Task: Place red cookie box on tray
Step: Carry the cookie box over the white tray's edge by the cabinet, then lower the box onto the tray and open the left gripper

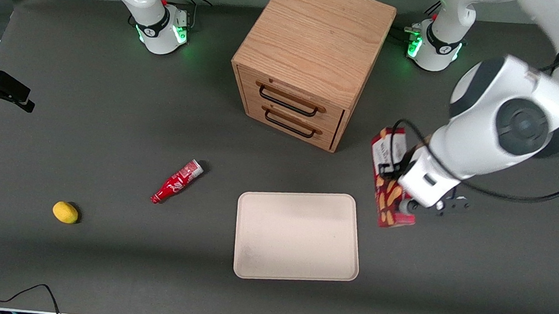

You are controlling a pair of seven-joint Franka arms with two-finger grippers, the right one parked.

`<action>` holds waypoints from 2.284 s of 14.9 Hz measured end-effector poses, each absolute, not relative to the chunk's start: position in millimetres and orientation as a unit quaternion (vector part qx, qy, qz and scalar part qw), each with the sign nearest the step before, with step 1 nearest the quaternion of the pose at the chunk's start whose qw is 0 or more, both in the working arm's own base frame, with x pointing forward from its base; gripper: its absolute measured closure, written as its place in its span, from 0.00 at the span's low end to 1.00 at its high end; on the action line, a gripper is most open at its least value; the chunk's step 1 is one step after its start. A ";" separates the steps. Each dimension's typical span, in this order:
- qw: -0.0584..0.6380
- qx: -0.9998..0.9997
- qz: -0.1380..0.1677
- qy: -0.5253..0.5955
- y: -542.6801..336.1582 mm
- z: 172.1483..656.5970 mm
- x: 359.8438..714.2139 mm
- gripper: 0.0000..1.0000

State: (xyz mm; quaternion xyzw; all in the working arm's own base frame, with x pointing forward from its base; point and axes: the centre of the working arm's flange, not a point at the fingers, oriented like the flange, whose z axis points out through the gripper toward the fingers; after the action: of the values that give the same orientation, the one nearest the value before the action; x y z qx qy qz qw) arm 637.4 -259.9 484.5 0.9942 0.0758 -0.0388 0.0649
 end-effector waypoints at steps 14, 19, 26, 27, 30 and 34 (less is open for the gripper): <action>0.039 0.995 0.065 0.065 -298.8 256.6 679.2 0.80; 0.039 0.994 0.069 0.069 -299.8 251.7 679.4 0.80; 0.041 0.994 0.069 0.075 -301.2 252.9 679.6 0.13; 0.037 0.994 0.067 0.076 -300.2 256.2 679.5 0.04; 0.017 0.995 0.052 0.081 -298.7 294.6 676.9 0.00; -0.010 0.994 0.021 0.111 -281.4 416.4 653.7 0.00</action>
State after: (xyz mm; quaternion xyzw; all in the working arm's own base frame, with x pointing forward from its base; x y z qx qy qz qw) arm 653.7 -281.4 416.4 0.9936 0.1105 0.0212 -0.0101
